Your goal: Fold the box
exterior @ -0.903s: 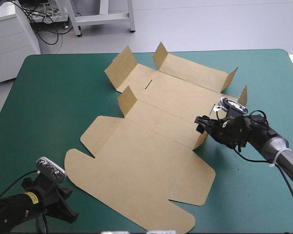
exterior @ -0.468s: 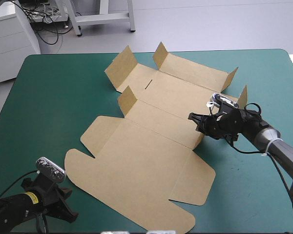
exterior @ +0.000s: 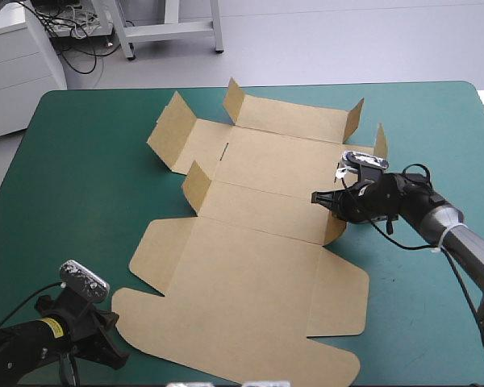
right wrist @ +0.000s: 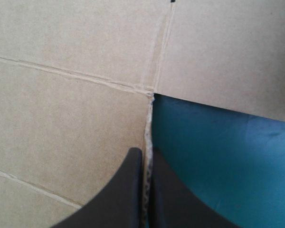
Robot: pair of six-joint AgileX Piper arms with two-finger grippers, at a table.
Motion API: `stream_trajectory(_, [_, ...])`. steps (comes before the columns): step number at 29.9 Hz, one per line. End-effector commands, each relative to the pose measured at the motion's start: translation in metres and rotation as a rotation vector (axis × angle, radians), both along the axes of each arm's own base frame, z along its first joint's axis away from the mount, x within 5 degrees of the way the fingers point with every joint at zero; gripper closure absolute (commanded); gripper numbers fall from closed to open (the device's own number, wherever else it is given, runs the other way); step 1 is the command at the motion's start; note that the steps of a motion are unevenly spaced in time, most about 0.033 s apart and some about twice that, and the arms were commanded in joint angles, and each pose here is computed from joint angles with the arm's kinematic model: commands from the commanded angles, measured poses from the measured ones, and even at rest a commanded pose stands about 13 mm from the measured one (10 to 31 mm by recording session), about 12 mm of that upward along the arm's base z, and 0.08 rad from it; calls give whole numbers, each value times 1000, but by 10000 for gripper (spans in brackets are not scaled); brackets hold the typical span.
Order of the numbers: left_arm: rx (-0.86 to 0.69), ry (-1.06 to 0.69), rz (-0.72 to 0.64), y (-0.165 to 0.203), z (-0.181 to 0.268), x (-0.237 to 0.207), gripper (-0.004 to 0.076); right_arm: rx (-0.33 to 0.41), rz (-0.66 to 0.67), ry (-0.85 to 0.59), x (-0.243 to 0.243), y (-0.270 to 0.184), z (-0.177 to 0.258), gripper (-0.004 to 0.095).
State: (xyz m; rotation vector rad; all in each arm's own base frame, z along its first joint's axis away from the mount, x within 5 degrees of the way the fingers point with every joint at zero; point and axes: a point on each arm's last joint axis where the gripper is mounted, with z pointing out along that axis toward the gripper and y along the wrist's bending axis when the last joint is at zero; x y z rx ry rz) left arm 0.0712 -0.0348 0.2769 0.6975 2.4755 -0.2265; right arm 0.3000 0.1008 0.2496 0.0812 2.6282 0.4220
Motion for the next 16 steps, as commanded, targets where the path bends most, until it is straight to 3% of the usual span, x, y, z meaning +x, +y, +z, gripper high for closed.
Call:
stream_trajectory(1, [-35,-38,4,-3,9,3,756,-102,78,-159,9,-5,42,931])
stream_trajectory(6, [-35,-38,4,-3,9,3,756,-273,206,-284,19,-10,87,931])
stream_trajectory(9, [-37,-37,7,-3,9,3,756,-339,281,-391,24,-10,119,931])
stream_trajectory(16, [-40,-35,13,-3,9,3,756,-417,411,-573,23,-7,176,930])
